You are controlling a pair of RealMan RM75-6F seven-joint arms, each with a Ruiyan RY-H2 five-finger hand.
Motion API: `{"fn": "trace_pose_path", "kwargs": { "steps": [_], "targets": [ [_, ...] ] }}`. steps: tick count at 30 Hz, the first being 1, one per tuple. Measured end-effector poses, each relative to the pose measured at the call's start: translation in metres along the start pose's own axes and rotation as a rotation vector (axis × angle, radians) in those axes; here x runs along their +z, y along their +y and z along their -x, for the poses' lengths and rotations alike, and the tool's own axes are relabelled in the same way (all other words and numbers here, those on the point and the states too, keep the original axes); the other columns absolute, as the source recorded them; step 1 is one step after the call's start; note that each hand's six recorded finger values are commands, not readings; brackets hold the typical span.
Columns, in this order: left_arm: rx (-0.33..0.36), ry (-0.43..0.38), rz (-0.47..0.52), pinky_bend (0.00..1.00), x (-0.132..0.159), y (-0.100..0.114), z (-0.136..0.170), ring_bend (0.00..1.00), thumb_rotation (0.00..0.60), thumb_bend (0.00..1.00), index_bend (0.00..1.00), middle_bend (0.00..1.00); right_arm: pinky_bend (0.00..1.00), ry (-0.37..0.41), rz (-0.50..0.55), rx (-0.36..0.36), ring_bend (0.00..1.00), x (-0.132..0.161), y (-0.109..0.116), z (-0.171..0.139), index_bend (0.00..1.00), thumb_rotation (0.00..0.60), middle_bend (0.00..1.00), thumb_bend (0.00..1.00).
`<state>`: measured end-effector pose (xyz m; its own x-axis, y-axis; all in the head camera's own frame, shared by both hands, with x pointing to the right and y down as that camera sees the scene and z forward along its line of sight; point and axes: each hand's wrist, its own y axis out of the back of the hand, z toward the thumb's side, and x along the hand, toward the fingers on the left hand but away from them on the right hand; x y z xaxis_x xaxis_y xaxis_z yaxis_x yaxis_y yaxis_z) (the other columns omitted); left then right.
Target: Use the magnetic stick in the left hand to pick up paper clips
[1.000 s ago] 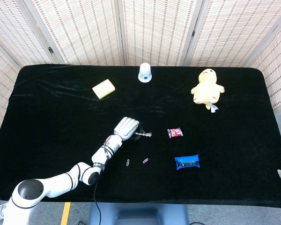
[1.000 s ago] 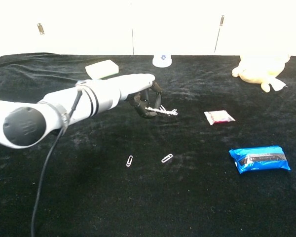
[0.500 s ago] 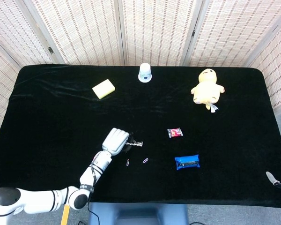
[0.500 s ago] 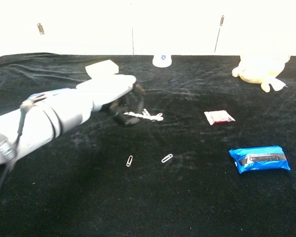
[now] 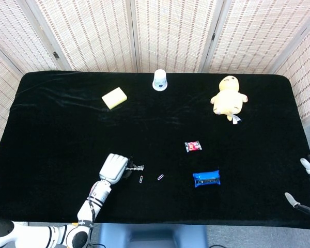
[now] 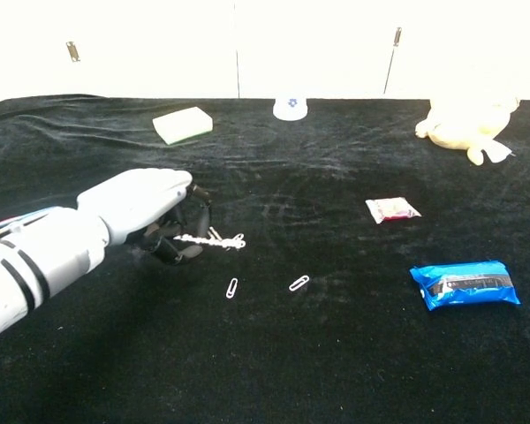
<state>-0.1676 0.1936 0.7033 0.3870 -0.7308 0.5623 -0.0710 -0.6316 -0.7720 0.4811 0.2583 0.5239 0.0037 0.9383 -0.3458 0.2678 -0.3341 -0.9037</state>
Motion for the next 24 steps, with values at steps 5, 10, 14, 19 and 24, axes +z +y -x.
{"fn": "trace_pose_path", "kwargs": {
  "steps": [5, 10, 14, 19, 24],
  "targets": [
    [-0.003, 0.024, 0.001, 1.0, -0.008, -0.007, 0.01, 1.0, 0.6, 0.46, 0.75, 1.0, 0.0, 0.016, -0.011, 0.009, 0.04, 0.004, -0.003, 0.0, 0.0, 0.6, 0.0, 0.24],
    [0.001, 0.036, 0.016, 1.0, -0.011, -0.012, 0.019, 1.0, 0.6, 0.46, 0.75, 1.0, 0.0, 0.025, -0.03, 0.024, 0.04, 0.006, -0.006, -0.001, 0.0, 0.6, 0.0, 0.23],
    [0.008, 0.033, 0.029, 1.0, -0.01, -0.012, 0.023, 1.0, 0.6, 0.46, 0.75, 1.0, 0.0, 0.03, -0.032, 0.04, 0.04, 0.007, -0.004, -0.005, 0.0, 0.6, 0.0, 0.23],
    [0.012, 0.031, 0.062, 1.0, -0.011, -0.012, 0.025, 1.0, 0.6, 0.46, 0.75, 1.0, 0.0, 0.041, -0.004, 0.049, 0.04, 0.005, 0.007, -0.016, 0.0, 0.6, 0.0, 0.24],
    [0.001, 0.036, 0.064, 1.0, -0.017, -0.016, 0.025, 1.0, 0.6, 0.46, 0.75, 1.0, 0.0, 0.067, 0.059, 0.088, 0.04, 0.005, 0.014, -0.027, 0.0, 0.6, 0.0, 0.24]
  ]
}}
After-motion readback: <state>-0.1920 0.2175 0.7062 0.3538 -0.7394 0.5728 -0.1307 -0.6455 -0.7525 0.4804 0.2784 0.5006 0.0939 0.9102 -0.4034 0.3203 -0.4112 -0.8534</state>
